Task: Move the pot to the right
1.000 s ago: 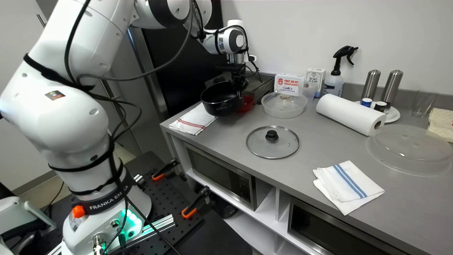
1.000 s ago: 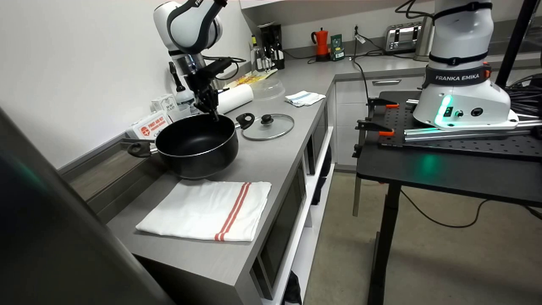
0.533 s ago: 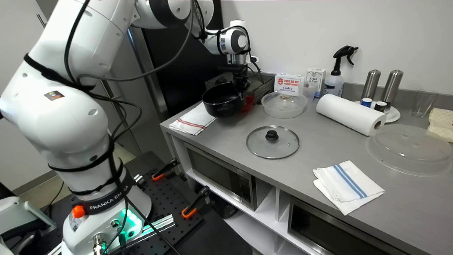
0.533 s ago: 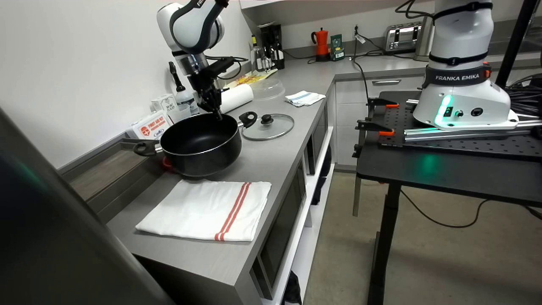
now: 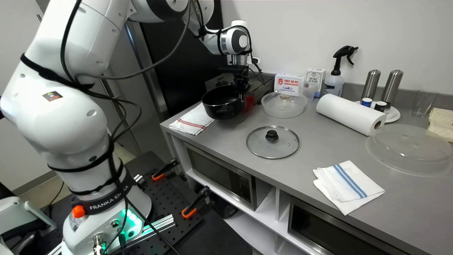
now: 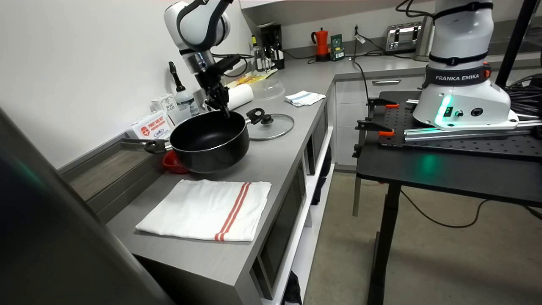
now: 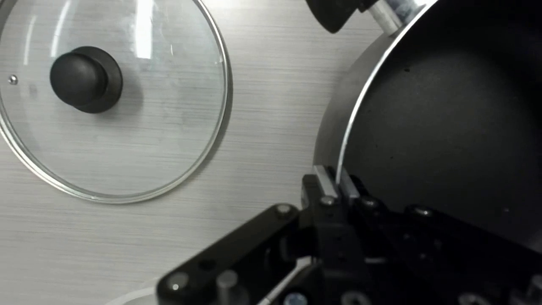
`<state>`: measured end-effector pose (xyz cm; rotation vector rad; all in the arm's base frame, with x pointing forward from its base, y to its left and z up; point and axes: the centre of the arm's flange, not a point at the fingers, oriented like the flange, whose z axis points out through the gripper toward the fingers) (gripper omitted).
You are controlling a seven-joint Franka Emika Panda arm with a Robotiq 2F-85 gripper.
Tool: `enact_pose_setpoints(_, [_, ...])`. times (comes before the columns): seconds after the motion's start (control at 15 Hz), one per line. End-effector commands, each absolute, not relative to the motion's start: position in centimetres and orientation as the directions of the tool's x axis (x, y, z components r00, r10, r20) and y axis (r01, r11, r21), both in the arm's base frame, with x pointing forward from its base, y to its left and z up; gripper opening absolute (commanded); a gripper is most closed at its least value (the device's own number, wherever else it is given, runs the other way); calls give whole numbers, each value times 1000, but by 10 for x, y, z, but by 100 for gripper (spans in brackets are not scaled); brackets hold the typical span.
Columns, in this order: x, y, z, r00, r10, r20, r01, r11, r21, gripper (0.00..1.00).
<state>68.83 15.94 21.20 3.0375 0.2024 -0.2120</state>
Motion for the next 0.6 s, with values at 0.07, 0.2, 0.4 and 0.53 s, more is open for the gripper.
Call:
enact_pose_setpoints(0.07, [650, 145, 232, 979, 130, -160, 143, -987, 79, 1])
enact_pose_setpoints(0.2, [642, 140, 231, 977, 128, -173, 143, -987, 79, 1])
enact_pose_setpoints(0.4, [635, 132, 232, 975, 118, -187, 134, -988, 79, 1])
enact_pose_setpoints(0.53, [633, 125, 233, 975, 109, -193, 126, -989, 78, 1])
